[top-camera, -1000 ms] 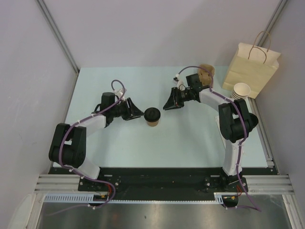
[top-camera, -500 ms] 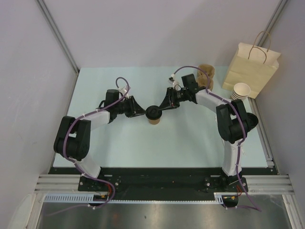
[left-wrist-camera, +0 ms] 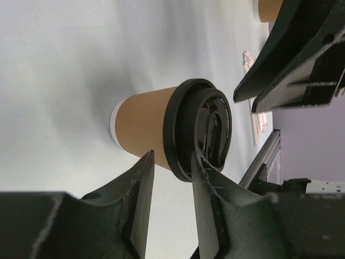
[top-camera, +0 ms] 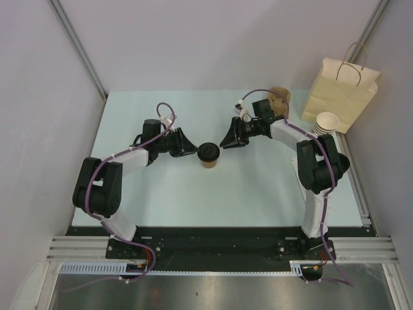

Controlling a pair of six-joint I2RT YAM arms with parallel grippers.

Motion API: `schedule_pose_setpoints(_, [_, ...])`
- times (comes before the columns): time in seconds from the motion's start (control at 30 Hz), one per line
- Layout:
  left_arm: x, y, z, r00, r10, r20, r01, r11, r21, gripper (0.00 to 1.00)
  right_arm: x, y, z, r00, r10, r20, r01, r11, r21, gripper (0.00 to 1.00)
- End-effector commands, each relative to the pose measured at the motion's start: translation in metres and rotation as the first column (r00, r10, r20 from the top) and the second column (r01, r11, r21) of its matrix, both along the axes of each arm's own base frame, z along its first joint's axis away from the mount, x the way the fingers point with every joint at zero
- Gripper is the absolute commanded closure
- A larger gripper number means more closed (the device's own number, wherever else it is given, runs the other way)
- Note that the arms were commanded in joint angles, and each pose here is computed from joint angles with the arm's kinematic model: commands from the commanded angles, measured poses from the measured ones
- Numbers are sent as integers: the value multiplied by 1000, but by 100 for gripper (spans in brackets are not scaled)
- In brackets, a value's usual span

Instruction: Pack the takeout coffee

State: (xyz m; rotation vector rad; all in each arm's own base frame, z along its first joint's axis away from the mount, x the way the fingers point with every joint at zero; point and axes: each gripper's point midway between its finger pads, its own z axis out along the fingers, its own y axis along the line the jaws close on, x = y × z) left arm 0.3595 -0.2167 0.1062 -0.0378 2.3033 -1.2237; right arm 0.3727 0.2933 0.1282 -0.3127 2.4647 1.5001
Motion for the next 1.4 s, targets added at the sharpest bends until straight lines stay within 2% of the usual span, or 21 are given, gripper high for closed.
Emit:
schedule_pose_setpoints(0.0, [-8, 0, 20, 999, -22, 40, 24, 999, -42, 58, 2, -1, 54, 994, 14, 111, -22, 997, 68, 64])
schedule_pose_setpoints(0.33, [-12, -4, 19, 999, -30, 26, 31, 998, -59, 57, -13, 38, 71, 990, 71, 119, -88, 986, 143, 68])
schedule_pose_setpoints(0.63, [-17, -6, 15, 999, -37, 14, 38, 998, -60, 58, -15, 62, 46, 993, 83, 82, -94, 986, 137, 70])
schedule_pose_setpoints(1.1, [-16, -11, 5, 999, -48, 2, 48, 997, -60, 58, -10, 60, 1, 998, 69, 11, -69, 995, 72, 73])
schedule_pose_setpoints(1.37, [-27, -5, -30, 997, -46, -69, 45, 999, -16, 62, -7, 54, -10, 998, 56, -6, -56, 997, 50, 73])
